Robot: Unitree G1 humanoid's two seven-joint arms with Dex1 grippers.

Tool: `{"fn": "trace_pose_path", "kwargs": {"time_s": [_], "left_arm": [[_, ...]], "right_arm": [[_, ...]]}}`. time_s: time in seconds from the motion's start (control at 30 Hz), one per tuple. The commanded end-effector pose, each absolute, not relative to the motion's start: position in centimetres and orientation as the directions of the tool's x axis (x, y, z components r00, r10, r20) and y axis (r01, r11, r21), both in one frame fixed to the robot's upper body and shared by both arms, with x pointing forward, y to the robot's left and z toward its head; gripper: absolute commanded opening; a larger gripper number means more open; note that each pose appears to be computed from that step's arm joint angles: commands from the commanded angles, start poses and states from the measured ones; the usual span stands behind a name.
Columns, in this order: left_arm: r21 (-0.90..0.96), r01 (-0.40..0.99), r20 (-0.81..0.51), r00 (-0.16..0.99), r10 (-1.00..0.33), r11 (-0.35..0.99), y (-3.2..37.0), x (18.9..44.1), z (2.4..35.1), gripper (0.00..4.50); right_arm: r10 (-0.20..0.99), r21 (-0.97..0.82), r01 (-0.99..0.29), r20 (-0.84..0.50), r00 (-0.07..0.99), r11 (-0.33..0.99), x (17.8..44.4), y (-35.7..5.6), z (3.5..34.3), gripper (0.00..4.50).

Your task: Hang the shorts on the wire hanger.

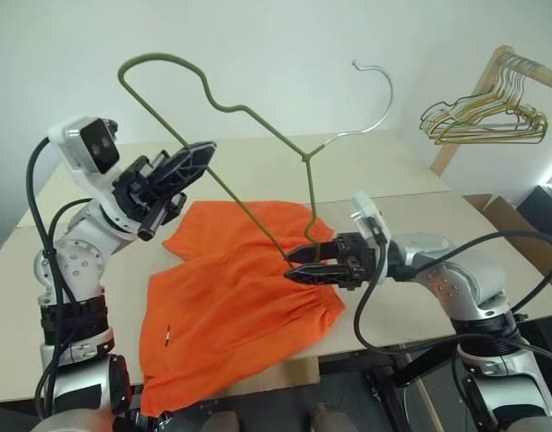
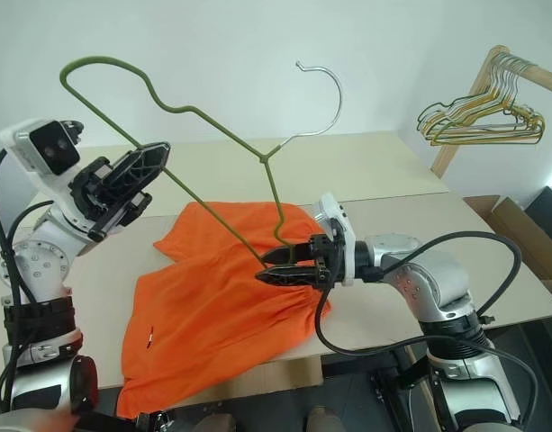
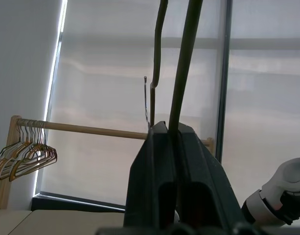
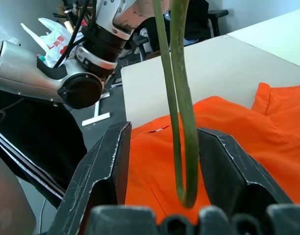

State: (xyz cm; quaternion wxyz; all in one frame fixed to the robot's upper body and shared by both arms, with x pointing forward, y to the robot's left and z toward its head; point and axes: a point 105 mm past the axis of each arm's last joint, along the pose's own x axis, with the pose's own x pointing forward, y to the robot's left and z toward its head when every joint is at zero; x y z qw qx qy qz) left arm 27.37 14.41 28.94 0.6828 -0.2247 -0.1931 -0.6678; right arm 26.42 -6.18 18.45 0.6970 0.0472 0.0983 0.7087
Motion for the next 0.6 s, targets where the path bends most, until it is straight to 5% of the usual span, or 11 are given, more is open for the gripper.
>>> {"fn": "trace_pose_path", "kwargs": {"time_s": [0.03,0.13,0.4,0.5,0.6], "left_arm": [[0.001,1.0,0.571,0.007,-0.821,0.01,14.2,26.8,29.6,0.0],[-0.004,1.0,0.565,0.009,-0.825,0.008,14.1,26.8,29.4,0.0],[-0.016,0.998,0.555,0.054,-0.83,0.054,14.1,27.1,28.6,0.0],[-0.016,0.996,0.534,0.087,-0.841,0.093,13.9,27.6,27.7,0.0],[-0.041,0.995,0.503,0.103,-0.858,0.096,13.7,27.7,26.5,0.76]], "right_arm": [[0.997,0.174,-0.983,-0.053,-0.06,-0.05,25.9,-5.6,19.7,2.51],[0.997,0.206,-0.978,-0.043,-0.056,-0.046,26.0,-5.6,19.6,2.51],[0.997,0.238,-0.97,-0.048,-0.055,-0.042,26.2,-5.9,19.0,0.03],[0.997,0.238,-0.97,-0.048,-0.052,-0.039,26.2,-5.8,18.9,0.03],[0.998,0.24,-0.97,-0.043,-0.038,-0.027,26.4,-5.8,18.9,0.0]]}}
